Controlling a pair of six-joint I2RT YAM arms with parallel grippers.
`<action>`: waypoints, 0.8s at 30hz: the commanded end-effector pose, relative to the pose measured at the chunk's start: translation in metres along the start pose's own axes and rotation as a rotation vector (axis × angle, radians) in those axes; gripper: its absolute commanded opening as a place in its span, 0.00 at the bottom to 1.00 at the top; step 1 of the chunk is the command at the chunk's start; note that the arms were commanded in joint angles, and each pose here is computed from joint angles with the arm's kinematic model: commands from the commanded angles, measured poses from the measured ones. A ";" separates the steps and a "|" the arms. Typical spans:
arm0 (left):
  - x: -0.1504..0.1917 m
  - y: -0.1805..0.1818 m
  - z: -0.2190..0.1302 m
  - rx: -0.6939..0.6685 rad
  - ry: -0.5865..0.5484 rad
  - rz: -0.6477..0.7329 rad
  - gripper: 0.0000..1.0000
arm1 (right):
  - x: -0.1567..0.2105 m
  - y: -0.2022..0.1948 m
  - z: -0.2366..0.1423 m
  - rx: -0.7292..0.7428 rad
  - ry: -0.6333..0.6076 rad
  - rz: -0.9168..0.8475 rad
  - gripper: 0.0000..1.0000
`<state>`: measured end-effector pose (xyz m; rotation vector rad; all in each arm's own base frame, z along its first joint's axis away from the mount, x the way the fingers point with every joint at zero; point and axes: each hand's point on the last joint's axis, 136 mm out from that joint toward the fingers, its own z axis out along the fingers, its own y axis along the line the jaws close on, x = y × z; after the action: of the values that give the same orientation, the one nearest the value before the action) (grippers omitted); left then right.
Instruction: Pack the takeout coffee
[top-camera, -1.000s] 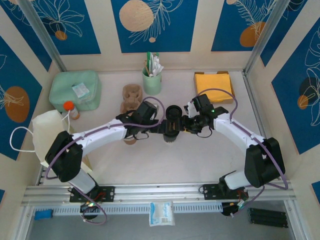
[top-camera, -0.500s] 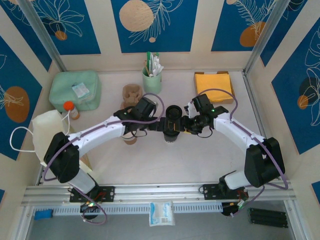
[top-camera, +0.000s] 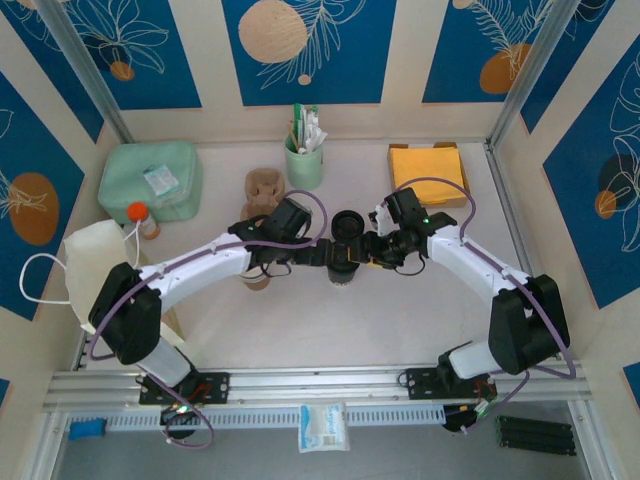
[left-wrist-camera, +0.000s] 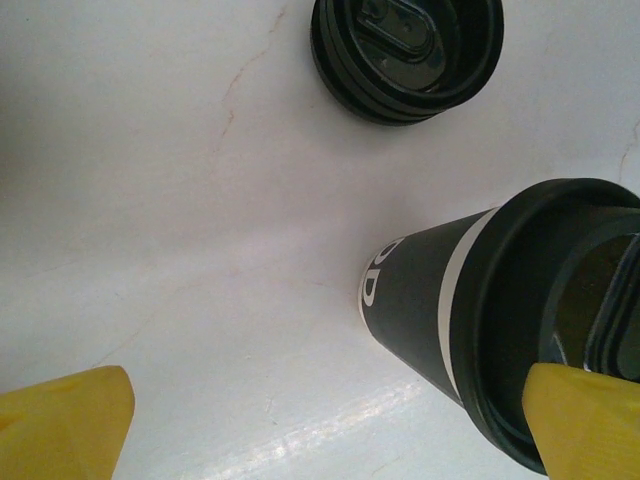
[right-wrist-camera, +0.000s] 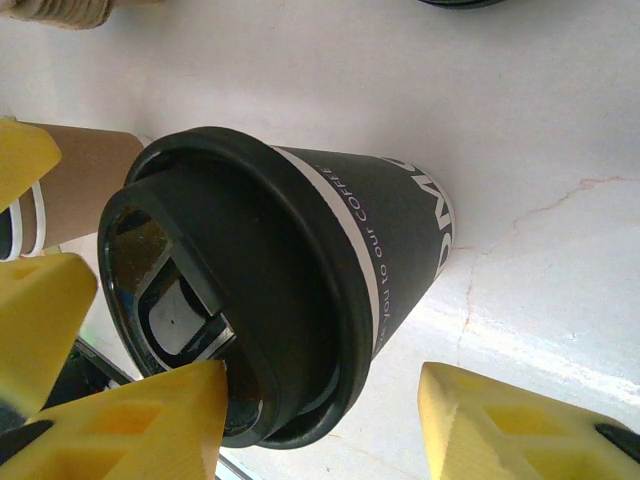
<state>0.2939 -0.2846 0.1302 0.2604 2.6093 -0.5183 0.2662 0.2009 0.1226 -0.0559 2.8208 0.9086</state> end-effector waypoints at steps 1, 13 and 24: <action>0.005 0.009 0.010 -0.022 0.030 0.008 0.99 | 0.002 0.001 -0.001 -0.004 0.023 0.001 0.53; 0.014 0.019 0.019 -0.069 0.066 0.029 0.99 | 0.002 0.002 -0.001 -0.006 0.020 0.002 0.53; 0.040 0.031 0.037 -0.100 0.130 0.018 0.99 | 0.010 -0.007 0.008 -0.001 0.037 0.026 0.53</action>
<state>0.2986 -0.2857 0.1159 0.2627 2.6180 -0.5056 0.2675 0.2018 0.1217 -0.0577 2.8131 0.9160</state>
